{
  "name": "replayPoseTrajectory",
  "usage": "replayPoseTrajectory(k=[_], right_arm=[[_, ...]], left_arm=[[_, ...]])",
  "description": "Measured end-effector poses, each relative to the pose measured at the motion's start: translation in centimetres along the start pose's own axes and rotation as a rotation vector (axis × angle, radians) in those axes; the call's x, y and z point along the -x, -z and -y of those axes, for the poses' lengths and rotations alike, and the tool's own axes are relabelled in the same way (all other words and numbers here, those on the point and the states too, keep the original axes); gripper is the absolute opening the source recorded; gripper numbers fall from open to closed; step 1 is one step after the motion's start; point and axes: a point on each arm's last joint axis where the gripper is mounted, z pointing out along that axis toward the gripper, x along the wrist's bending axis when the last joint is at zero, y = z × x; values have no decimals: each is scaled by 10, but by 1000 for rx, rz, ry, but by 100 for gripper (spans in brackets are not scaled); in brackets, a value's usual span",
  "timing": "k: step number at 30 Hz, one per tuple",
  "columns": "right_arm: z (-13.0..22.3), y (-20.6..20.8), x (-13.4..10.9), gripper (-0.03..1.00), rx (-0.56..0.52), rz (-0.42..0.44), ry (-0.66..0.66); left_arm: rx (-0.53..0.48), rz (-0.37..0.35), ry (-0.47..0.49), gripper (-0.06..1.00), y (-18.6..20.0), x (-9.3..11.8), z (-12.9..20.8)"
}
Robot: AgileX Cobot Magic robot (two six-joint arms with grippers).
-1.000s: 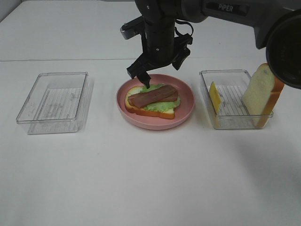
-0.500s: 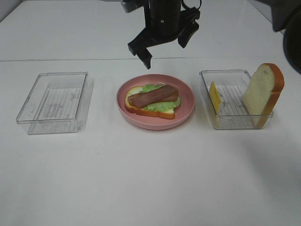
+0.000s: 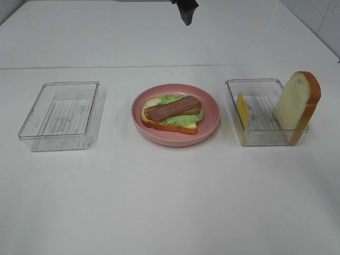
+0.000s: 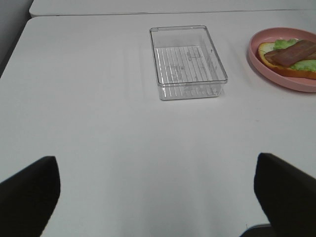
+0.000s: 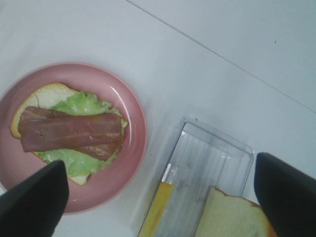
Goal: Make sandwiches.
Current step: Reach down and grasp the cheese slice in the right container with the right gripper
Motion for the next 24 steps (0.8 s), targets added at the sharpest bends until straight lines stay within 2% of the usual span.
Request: replayPoseTrajectory(k=[6,10,18,24], right_arm=[[10,-9,6,99,-51,-7,-17],[33,-43,29,99,-185,-70,-106],[70,-83,55,99,-357,-165,-242],[81,-95,50,99,-392,-188,-247]], left_arm=[[0,0,0,99,0,0,0],[0,0,0,99,0,0,0],[0,0,0,99,0,0,0],[0,0,0,99,0,0,0]])
